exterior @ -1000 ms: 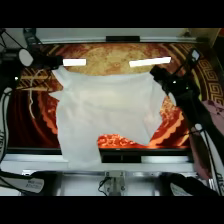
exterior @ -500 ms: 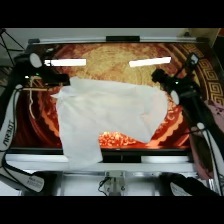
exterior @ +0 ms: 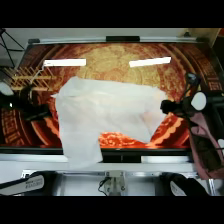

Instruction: Fold the shirts.

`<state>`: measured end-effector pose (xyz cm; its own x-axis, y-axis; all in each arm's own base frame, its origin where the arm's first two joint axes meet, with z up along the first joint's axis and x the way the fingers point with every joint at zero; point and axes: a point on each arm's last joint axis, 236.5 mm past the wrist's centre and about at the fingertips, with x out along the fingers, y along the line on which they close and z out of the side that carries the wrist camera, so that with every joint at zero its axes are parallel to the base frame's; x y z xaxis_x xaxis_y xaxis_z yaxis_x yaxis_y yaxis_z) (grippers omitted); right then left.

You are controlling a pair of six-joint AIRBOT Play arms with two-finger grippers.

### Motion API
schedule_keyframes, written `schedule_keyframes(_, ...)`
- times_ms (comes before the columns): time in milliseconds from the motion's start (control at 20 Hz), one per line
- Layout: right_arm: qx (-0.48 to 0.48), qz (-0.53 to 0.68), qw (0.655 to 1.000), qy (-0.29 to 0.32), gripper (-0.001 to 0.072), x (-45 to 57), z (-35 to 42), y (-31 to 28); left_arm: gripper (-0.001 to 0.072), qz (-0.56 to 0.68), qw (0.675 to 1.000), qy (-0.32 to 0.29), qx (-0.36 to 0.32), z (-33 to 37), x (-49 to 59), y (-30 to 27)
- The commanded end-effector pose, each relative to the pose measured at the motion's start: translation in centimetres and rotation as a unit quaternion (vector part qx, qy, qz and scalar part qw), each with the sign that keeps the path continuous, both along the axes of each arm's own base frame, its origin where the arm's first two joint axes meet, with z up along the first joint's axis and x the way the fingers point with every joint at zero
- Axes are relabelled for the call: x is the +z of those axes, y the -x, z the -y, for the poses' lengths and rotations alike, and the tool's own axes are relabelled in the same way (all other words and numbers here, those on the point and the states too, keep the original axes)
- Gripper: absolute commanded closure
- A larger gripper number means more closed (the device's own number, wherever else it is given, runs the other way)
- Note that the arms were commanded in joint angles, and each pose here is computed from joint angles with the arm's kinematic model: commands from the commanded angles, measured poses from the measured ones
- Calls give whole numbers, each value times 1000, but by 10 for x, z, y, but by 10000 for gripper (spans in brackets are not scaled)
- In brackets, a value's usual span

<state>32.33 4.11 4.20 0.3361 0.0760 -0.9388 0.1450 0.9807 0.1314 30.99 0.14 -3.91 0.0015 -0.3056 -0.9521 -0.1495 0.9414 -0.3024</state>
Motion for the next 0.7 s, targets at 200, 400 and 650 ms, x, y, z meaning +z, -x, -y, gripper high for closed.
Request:
schedule_keyframes(200,59,-46,994,-83,203,-2,-43,28,209,29,997,58,35,27,-64,41)
schedule_keyframes(400,59,-50,994,-83,203,-2,-44,30,210,42,993,93,50,45,-67,28)
schedule_keyframes(650,65,-100,990,-79,203,-13,-42,53,621,20,994,100,24,63,-77,35)
